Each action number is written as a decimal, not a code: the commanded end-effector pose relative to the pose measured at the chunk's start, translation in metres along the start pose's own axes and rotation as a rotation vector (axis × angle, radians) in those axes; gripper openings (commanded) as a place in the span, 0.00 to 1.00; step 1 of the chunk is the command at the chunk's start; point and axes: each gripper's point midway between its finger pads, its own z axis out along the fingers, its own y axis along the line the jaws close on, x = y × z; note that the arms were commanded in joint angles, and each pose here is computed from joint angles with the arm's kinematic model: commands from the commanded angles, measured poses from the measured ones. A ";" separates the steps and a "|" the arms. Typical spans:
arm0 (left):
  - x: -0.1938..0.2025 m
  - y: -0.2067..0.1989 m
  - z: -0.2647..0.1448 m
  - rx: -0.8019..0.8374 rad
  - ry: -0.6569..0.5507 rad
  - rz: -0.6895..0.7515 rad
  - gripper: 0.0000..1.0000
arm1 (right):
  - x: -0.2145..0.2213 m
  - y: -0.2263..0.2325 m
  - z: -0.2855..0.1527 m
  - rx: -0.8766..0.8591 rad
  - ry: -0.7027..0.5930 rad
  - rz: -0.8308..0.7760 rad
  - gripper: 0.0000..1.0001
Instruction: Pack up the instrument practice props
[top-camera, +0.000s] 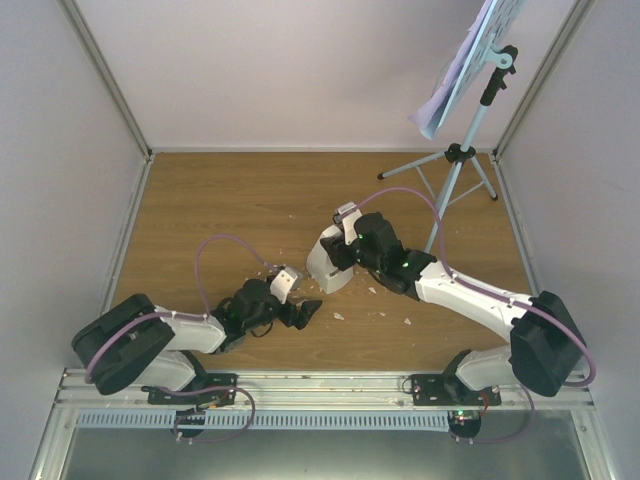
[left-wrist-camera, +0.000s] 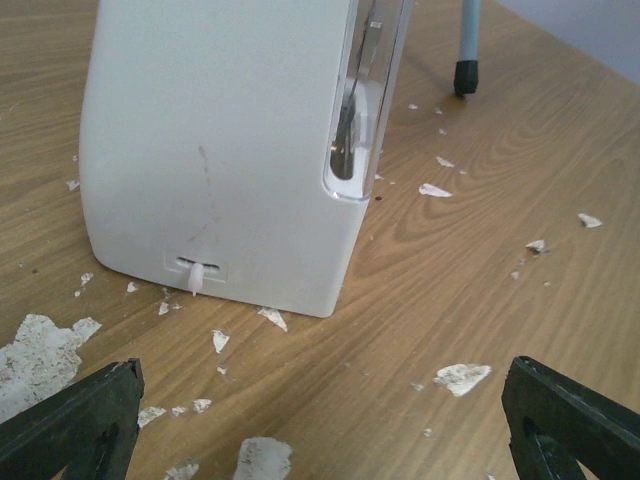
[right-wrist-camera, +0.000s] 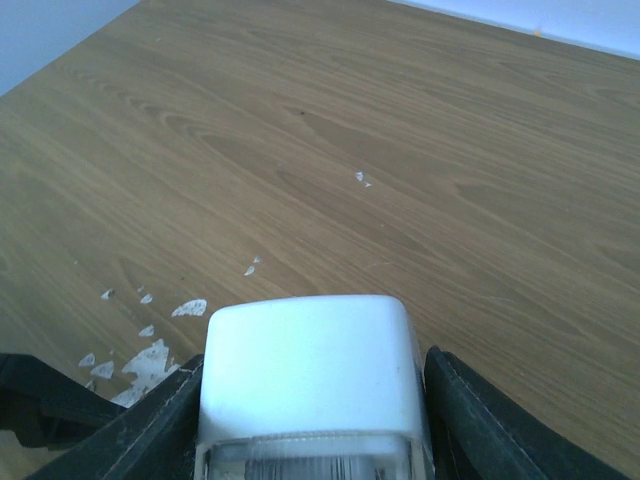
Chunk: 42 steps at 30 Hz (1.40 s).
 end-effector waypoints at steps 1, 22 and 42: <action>-0.038 0.007 0.003 -0.054 -0.162 0.074 0.99 | 0.007 -0.005 0.004 0.043 0.014 0.077 0.54; -0.017 0.024 0.052 -0.113 -0.099 0.147 0.99 | 0.009 -0.002 0.009 0.026 0.018 0.081 0.54; -0.024 0.028 0.064 -0.137 -0.113 0.139 0.91 | 0.014 -0.001 0.012 0.019 0.031 0.076 0.54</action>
